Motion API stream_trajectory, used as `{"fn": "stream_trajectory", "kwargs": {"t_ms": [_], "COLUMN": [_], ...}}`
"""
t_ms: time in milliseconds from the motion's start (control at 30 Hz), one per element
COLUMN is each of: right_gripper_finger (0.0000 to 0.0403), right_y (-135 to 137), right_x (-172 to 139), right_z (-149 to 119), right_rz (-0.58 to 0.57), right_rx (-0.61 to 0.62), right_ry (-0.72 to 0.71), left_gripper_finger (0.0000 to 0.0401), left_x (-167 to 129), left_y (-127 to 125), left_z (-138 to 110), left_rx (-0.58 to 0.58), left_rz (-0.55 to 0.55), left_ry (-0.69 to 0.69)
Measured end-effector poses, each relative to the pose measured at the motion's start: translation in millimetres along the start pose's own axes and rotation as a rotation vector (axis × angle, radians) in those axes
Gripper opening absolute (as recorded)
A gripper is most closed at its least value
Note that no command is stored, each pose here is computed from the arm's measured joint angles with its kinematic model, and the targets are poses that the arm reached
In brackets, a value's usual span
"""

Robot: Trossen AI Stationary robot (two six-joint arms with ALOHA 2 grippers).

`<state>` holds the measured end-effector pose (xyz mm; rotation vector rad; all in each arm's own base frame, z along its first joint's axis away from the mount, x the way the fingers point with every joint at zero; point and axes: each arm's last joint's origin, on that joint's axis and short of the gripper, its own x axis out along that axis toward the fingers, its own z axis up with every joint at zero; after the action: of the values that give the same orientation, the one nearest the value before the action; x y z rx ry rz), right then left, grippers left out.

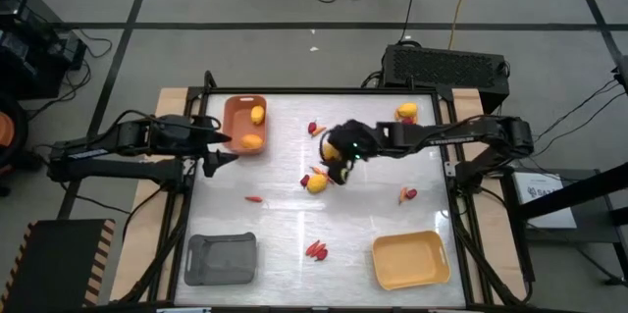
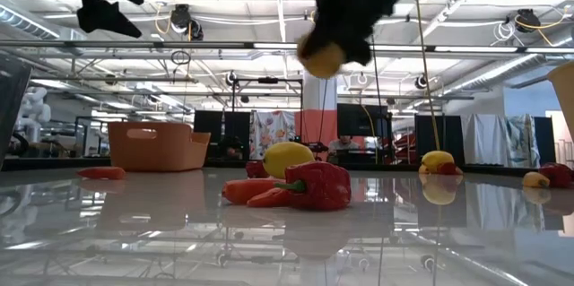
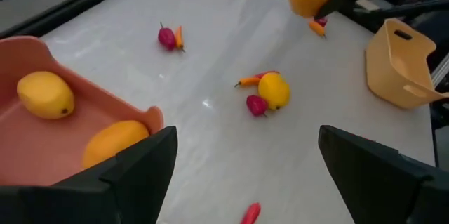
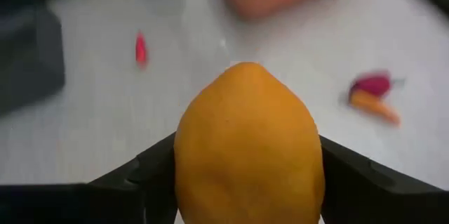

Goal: Sort produce into baskets
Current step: Put the lemon into the orange bin

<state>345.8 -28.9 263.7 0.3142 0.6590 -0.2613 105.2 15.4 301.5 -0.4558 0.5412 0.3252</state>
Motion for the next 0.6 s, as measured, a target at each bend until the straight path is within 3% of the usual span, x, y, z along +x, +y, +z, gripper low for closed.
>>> {"fn": "stream_trajectory", "kwargs": {"t_ms": [200, 400, 600], "right_gripper_finger": [0.0254, 0.0254, 0.0254], "right_y": [7.8, 16.7, 7.6], "right_x": [46.1, 106.1, 156.7], "right_z": [30.9, 65.6, 103.6], "right_rz": [0.066, 0.088, 0.068], "right_rx": [0.074, 0.028, 0.040], "right_ry": [-0.204, -0.330, -0.420], "left_gripper_finger": [0.0352, 0.0352, 0.0352], "left_x": [-0.2, -0.5, -0.5], "left_y": [-2.1, -2.8, -3.4], "left_z": [3.1, 4.1, 2.4], "left_rx": [0.027, 0.069, 0.072], "left_rz": [-0.030, -0.039, -0.071], "left_ry": [-0.029, -0.040, -0.011]}}
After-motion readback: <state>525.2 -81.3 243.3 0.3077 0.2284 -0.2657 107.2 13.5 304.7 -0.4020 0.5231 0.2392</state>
